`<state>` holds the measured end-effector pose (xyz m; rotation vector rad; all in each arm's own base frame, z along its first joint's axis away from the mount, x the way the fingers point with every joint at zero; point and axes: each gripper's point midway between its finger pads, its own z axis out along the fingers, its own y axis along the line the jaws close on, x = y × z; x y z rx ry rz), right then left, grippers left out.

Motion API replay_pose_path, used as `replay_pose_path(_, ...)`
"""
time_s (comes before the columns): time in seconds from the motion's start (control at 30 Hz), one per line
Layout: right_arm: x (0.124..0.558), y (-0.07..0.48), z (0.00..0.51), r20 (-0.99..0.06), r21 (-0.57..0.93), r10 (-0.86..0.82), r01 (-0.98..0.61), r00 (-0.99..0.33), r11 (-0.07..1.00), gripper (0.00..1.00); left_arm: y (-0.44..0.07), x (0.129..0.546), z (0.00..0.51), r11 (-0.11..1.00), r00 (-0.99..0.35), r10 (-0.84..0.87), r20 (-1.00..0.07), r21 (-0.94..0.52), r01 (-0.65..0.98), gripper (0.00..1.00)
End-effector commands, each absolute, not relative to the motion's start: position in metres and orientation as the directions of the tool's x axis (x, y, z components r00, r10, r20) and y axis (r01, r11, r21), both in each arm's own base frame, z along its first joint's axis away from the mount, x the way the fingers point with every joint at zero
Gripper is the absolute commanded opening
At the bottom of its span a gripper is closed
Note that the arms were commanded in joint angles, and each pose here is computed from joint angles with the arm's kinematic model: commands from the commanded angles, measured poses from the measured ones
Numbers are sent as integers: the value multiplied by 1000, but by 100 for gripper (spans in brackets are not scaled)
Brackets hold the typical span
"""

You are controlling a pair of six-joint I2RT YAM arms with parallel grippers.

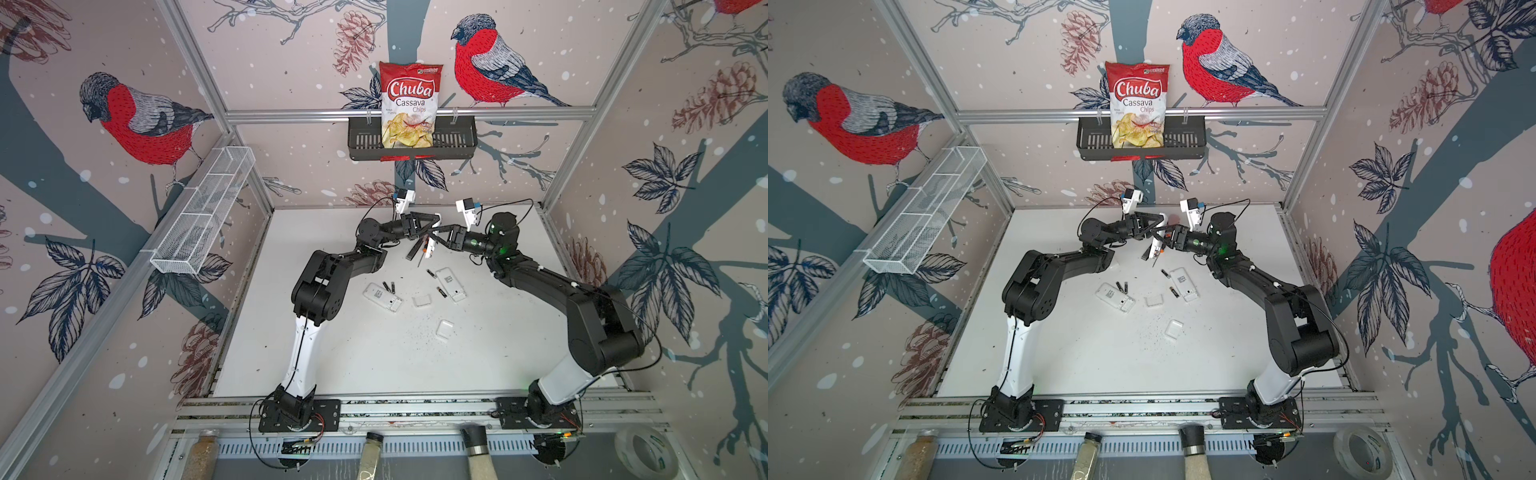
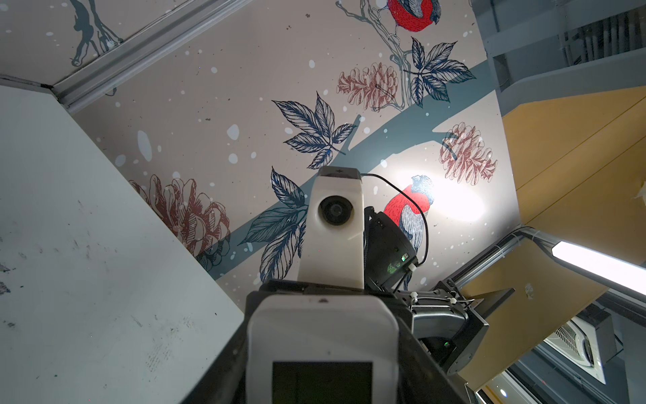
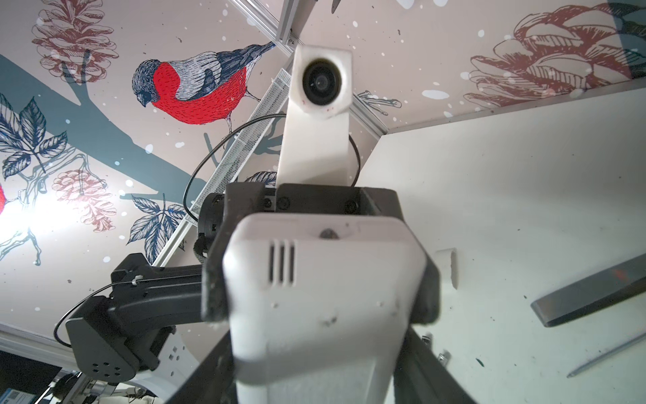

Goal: Unload the batteries from the remote control

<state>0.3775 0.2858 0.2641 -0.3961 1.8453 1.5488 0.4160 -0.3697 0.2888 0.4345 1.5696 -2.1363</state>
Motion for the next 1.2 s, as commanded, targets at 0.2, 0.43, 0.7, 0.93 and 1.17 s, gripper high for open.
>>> replay_pose_path(0.2,377,286,272,-681,732,211,-643,-701,228,46,-366,408,300,-282,-818,-186,-544,-768,575,41)
replay_pose_path(0.43,376,284,274,-684,729,210,-641,-699,241,35,-362,403,298,-278,-804,-191,-563,-754,595,98)
replay_pose_path(0.7,375,280,271,-680,727,190,-619,-708,298,35,-333,421,296,-186,-784,-277,-555,-770,611,99)
replay_pose_path(0.93,378,262,238,-651,662,73,-518,-756,542,35,-281,445,266,63,-736,-389,-554,-813,579,99)
replay_pose_path(1.17,390,207,176,-543,457,36,-260,-839,851,35,-268,451,229,408,-673,-359,-647,-757,510,99)
